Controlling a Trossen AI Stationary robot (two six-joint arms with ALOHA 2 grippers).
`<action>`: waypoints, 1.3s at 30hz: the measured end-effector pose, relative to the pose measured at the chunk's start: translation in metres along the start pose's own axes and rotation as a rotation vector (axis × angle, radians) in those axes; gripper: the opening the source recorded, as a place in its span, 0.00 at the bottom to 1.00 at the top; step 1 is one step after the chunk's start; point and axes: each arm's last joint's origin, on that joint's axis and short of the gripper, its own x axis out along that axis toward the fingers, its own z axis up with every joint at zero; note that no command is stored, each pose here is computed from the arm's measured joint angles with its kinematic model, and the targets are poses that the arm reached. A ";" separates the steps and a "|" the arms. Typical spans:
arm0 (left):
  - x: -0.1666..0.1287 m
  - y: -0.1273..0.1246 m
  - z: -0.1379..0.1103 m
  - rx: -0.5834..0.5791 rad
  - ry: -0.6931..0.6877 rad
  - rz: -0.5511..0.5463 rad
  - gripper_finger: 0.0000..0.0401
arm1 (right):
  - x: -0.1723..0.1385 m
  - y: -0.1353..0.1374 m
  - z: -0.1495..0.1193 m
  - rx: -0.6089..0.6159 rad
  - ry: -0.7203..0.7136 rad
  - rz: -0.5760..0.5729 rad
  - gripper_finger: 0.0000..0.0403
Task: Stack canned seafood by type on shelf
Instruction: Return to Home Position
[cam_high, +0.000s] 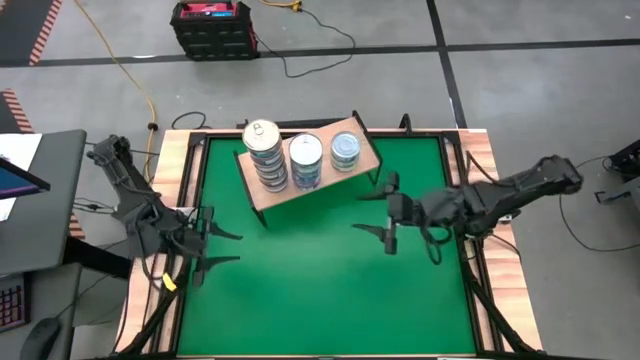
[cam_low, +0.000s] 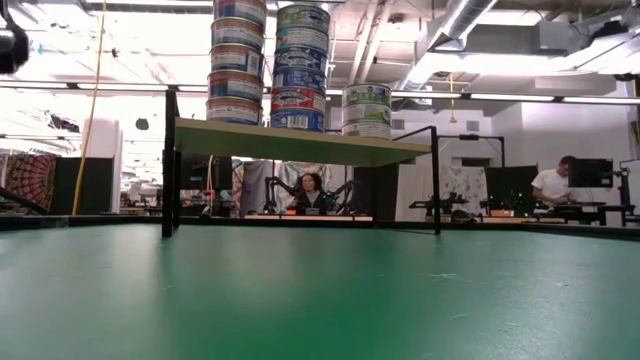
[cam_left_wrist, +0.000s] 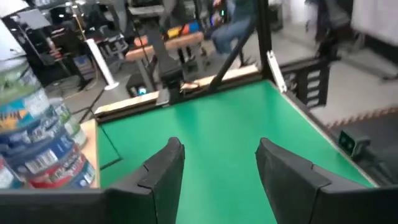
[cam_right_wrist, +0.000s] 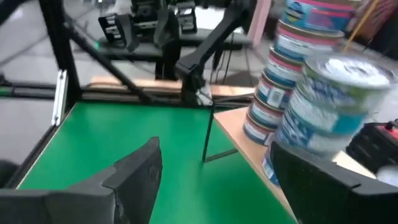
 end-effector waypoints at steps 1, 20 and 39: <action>-0.001 0.004 -0.006 -0.023 -0.014 -0.007 0.47 | -0.003 0.001 -0.011 0.013 -0.026 -0.008 0.82; -0.013 0.030 -0.105 -0.260 -0.126 -0.053 0.30 | -0.060 -0.030 -0.152 0.276 -0.349 -0.178 0.82; -0.005 0.038 -0.147 -0.347 -0.165 -0.180 0.16 | -0.065 -0.048 -0.198 0.349 -0.380 -0.139 0.82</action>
